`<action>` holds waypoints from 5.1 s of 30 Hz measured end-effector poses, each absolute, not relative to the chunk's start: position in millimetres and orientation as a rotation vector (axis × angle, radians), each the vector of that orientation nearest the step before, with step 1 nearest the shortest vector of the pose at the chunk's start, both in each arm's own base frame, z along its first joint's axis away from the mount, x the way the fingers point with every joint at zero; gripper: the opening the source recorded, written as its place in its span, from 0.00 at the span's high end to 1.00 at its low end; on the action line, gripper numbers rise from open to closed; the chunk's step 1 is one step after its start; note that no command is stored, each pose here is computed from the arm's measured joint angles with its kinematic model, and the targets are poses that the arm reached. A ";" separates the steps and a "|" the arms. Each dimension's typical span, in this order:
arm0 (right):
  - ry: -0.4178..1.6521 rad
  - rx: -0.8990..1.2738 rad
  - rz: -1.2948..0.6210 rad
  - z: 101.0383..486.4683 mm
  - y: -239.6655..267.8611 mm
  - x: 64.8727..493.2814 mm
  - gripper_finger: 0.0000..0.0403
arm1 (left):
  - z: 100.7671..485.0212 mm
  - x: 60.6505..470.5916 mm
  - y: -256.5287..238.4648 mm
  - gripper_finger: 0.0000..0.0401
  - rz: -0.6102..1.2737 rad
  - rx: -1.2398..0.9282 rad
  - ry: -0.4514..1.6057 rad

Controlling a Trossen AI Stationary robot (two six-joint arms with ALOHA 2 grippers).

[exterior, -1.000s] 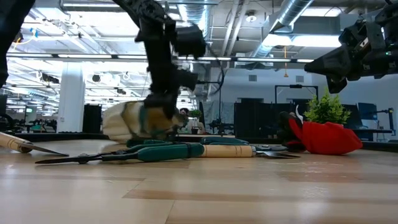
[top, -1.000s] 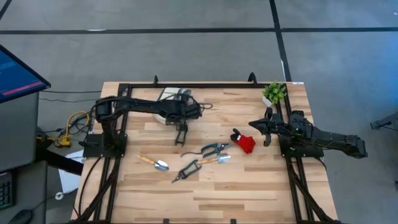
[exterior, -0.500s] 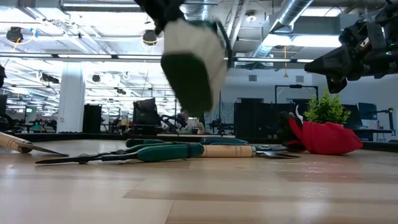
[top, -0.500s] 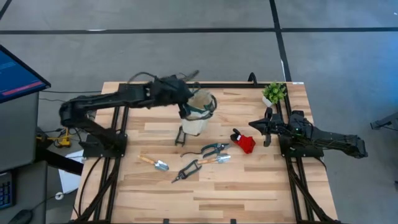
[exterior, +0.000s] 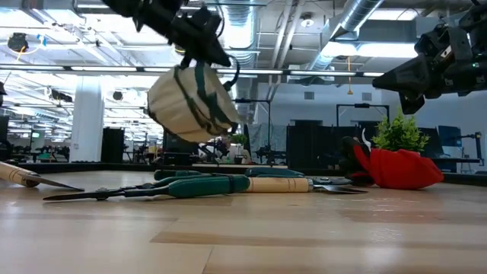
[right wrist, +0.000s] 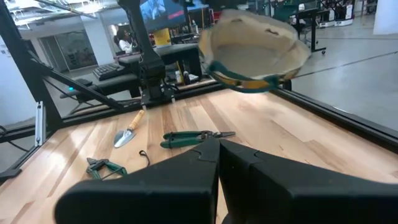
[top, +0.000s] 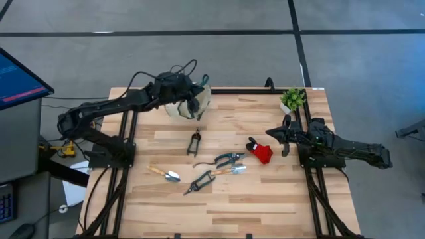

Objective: Pick & Place Garden tools in Gardening bag
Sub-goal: Prepare the brown gardening bag, then put the top green shear scissors into the brown gardening bag

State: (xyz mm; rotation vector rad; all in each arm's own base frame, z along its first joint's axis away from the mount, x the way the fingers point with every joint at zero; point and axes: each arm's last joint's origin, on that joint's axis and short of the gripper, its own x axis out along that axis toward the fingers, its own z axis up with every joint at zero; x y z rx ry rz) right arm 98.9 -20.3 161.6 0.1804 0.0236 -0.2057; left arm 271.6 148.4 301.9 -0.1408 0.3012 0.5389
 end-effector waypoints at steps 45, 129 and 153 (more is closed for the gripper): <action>0.024 0.180 -0.206 161.6 -20.4 98.9 1.00 | 207.5 225.3 162.5 1.00 0.703 -0.179 0.325; 0.020 0.214 -0.204 161.7 -20.3 98.9 1.00 | 276.3 226.3 -33.5 0.99 0.062 0.013 0.123; 0.020 0.214 -0.204 161.7 -20.3 98.9 1.00 | 232.0 248.0 -80.2 0.99 0.229 -0.169 0.307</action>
